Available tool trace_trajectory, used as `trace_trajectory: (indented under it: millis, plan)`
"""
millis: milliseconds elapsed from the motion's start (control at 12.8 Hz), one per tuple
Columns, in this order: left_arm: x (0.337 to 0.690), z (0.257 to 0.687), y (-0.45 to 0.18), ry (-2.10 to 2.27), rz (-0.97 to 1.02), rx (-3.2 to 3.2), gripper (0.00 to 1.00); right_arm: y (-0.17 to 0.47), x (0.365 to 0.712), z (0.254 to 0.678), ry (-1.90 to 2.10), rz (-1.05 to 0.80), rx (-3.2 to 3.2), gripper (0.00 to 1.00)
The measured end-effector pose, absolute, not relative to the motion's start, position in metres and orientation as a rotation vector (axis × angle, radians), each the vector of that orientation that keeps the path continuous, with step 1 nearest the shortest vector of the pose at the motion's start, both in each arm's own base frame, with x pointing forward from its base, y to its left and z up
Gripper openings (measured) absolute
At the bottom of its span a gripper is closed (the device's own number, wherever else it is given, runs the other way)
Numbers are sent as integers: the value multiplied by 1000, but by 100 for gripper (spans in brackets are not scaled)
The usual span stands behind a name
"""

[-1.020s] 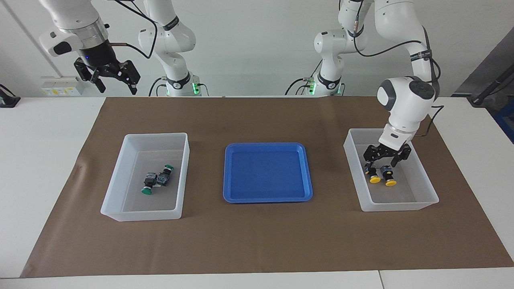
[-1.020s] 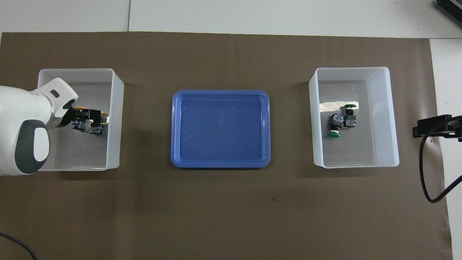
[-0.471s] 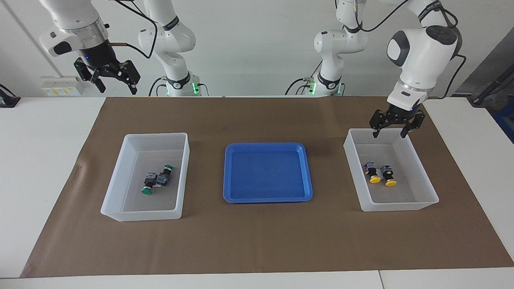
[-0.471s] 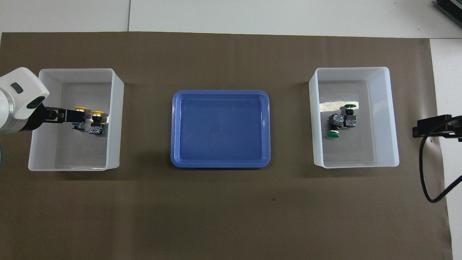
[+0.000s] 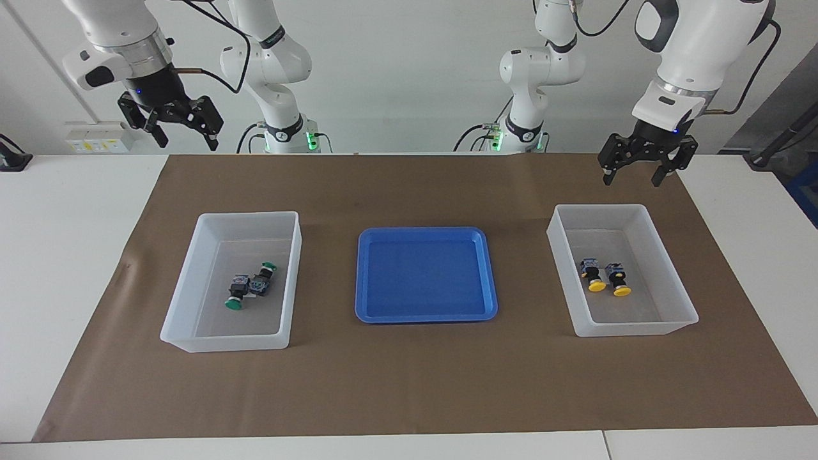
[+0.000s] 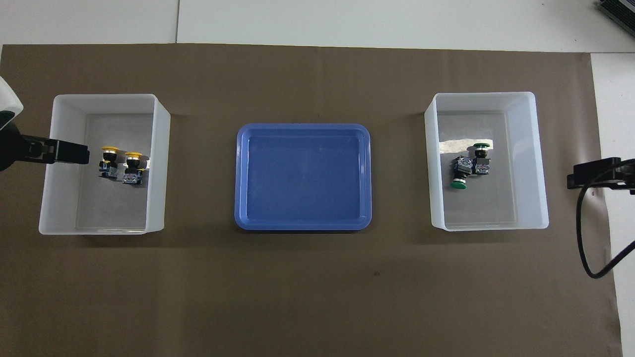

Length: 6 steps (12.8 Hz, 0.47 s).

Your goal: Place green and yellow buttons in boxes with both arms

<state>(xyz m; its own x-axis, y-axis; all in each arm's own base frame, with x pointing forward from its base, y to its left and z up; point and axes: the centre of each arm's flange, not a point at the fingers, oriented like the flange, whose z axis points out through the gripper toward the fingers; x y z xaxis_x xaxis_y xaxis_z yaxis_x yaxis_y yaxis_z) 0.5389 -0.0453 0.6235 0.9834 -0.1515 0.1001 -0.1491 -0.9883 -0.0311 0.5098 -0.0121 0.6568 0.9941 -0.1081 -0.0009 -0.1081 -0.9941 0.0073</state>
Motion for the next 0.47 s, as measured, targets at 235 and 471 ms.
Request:
trace_trajectory:
  millis: [235, 471]
  plan:
    - [534, 638, -45, 235, -104, -3107, 100, -12, 510, 657, -170, -2, 3130, 100]
    - [532, 651, -45, 262, -104, -3107, 100, -12, 510, 657, -170, -2, 3130, 100]
